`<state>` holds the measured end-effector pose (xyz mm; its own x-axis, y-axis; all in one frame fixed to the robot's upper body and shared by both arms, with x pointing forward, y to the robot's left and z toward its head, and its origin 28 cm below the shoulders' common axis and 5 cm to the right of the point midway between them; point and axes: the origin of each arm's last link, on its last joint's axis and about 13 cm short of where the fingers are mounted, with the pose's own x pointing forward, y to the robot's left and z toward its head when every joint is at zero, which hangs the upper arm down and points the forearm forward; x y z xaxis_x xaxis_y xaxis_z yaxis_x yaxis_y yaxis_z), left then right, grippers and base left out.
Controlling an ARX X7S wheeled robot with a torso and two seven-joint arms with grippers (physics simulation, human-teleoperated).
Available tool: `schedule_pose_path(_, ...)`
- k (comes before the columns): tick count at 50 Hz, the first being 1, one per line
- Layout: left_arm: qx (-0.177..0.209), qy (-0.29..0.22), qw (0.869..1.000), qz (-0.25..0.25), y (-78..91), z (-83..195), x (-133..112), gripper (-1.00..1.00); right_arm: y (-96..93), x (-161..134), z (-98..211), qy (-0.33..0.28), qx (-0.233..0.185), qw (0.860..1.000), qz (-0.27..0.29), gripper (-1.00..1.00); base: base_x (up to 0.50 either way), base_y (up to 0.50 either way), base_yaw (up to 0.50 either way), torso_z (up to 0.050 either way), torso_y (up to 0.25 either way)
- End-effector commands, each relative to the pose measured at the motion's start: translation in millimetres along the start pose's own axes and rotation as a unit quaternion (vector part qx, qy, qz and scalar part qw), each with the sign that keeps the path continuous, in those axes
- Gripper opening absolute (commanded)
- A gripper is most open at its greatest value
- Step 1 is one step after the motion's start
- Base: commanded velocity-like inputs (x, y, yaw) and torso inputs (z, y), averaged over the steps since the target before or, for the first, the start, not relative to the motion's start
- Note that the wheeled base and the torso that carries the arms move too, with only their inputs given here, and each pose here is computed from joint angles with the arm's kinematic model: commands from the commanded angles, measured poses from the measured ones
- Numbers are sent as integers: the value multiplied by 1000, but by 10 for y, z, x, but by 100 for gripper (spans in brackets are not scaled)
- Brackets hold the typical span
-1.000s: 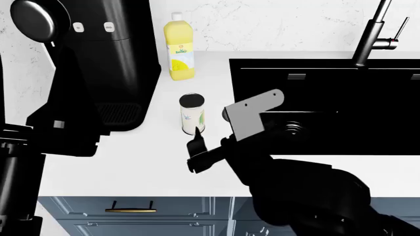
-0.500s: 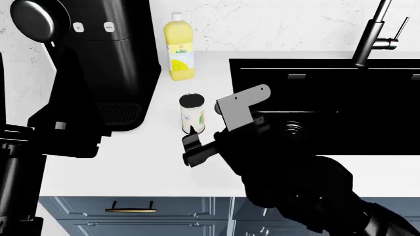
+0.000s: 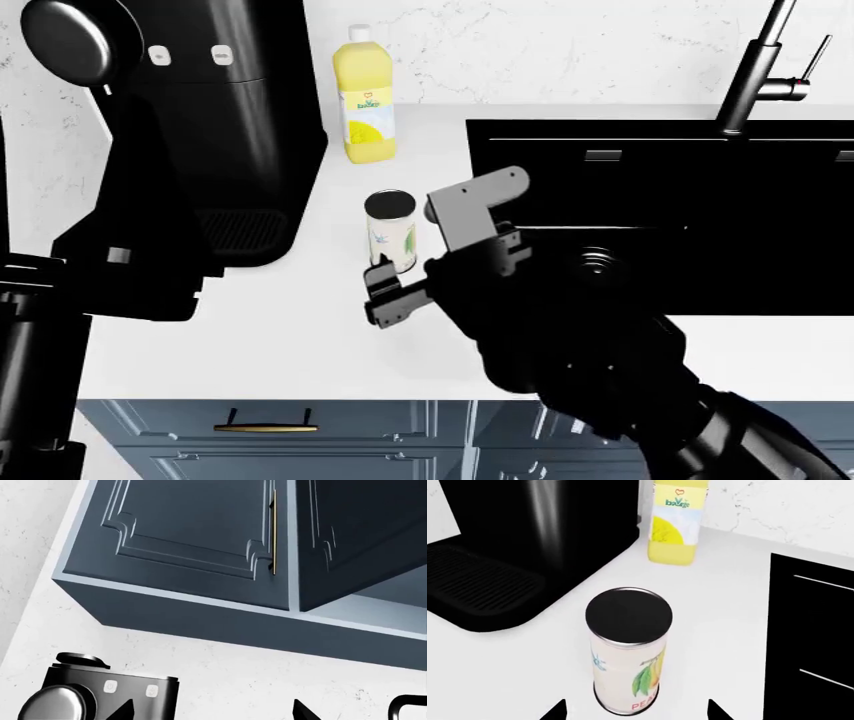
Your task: Pick the honey bottle and canned food from the counter and place them in the cabinets closest to them.
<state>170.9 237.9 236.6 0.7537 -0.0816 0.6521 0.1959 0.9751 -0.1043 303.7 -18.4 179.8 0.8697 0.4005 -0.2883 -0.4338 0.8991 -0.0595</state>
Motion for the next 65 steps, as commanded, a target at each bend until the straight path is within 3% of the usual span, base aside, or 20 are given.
schedule_pose_path(1, 0, 1, 1000, 0, 3, -4, 1, 100, 6, 89, 4, 9, 3, 1000, 6, 100, 0, 0, 0, 0, 0)
schedule_pose_path(65, -1, 0, 1000, -8, -7, 12, -13, 100, 37, 557, 18, 60, -12, 998, 12, 100, 0, 0, 0, 0, 0)
